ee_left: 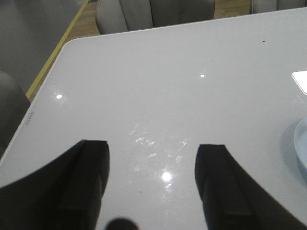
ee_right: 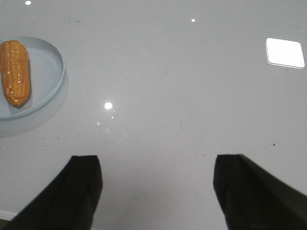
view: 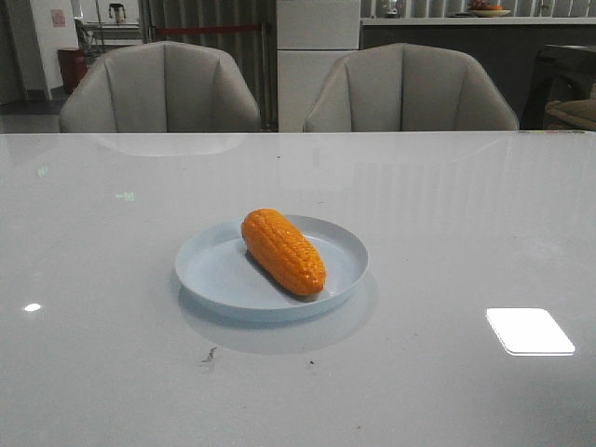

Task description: Place corn on plate with both arms

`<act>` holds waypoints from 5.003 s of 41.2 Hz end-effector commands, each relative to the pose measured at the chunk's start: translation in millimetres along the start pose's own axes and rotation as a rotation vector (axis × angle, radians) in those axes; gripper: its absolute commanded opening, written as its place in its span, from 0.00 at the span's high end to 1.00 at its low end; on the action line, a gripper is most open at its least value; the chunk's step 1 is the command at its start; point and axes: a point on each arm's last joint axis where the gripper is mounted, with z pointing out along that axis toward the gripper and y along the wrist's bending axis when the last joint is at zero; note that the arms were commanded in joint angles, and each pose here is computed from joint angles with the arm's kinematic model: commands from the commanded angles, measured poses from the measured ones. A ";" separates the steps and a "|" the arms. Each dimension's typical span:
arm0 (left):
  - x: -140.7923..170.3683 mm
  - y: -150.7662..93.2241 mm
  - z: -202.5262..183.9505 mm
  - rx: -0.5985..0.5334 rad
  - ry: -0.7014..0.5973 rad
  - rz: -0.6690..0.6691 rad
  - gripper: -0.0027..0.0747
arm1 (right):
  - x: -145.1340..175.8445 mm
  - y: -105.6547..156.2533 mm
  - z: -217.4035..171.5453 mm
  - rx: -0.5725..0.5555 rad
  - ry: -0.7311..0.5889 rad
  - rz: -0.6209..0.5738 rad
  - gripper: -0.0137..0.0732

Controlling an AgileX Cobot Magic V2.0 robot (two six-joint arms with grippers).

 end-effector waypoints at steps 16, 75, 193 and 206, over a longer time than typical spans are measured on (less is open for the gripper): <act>-13.9 -1.5 -12.6 0.039 -0.139 -0.100 0.40 | -13.2 -2.1 -4.9 0.023 -0.095 0.000 0.16; 129.1 -18.4 -33.3 -0.034 -0.518 -0.155 0.84 | -12.8 -2.0 -4.6 0.021 -0.089 0.000 0.16; 129.1 -18.4 -33.2 -0.036 -0.516 -0.155 0.84 | 118.7 5.0 22.7 0.063 -0.610 -0.097 0.78; 129.1 -18.4 -33.2 -0.036 -0.516 -0.155 0.84 | 118.7 5.0 22.7 0.063 -0.610 -0.097 0.78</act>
